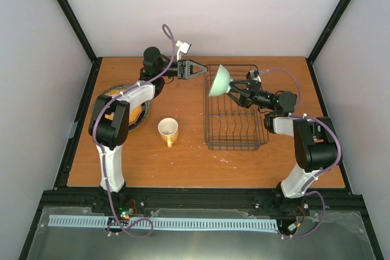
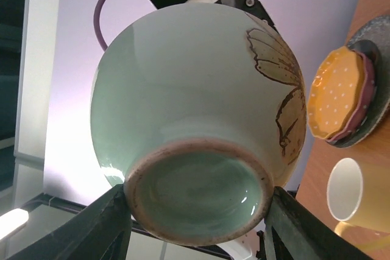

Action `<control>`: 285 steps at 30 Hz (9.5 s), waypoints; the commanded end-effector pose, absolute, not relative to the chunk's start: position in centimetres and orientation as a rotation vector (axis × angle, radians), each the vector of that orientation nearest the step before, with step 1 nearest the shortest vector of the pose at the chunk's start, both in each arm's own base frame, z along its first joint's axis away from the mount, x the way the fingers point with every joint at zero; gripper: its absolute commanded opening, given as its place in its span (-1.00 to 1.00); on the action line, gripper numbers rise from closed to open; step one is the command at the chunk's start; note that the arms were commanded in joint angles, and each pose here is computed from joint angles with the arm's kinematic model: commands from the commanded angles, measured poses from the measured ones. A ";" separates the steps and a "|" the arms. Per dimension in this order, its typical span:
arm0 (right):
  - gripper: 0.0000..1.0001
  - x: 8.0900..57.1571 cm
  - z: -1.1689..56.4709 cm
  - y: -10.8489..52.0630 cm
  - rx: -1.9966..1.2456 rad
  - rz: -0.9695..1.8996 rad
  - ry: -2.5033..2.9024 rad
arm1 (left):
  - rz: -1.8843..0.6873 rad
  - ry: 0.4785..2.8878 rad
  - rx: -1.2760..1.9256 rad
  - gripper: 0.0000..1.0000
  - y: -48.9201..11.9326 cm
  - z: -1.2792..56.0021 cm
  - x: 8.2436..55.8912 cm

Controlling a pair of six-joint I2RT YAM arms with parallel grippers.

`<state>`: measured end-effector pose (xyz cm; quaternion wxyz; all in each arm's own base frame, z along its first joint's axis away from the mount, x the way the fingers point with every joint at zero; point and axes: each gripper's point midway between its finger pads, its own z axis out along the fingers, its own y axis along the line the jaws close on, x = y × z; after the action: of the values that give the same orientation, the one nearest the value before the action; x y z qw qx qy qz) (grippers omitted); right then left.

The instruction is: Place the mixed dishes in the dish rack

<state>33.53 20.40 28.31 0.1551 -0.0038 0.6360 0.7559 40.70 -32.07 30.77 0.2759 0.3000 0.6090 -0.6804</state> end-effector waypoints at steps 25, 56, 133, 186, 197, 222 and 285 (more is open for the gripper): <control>-0.94 39.8 22.2 13.4 -0.097 0.768 2.416 | -0.758 2.001 0.536 -0.05 -21.2 33.0 46.6; -0.94 47.7 15.3 15.6 -0.165 -0.126 2.524 | -0.158 2.108 0.465 0.04 -9.6 32.7 33.3; 0.41 43.3 23.3 11.5 0.014 0.131 2.397 | -0.310 2.537 0.961 -0.05 -16.0 12.6 30.3; 0.27 26.2 35.1 29.7 -0.427 1.795 1.728 | -0.905 1.210 0.351 -0.99 -19.7 42.2 29.9; 0.21 26.2 34.0 32.3 -0.469 1.776 1.765 | -0.912 1.201 0.339 -0.99 -19.8 42.3 30.4; -0.94 26.0 36.4 34.0 -0.592 1.828 1.656 | -0.866 1.255 0.361 -0.75 -20.3 41.8 31.8; -0.95 41.1 24.1 17.7 -0.245 0.105 2.020 | 0.028 1.612 0.060 0.99 -6.4 32.2 31.1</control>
<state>38.91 17.16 20.97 0.4597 -0.0971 0.8797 0.0729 31.37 -7.04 31.97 0.6890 0.0295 0.7241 -0.0058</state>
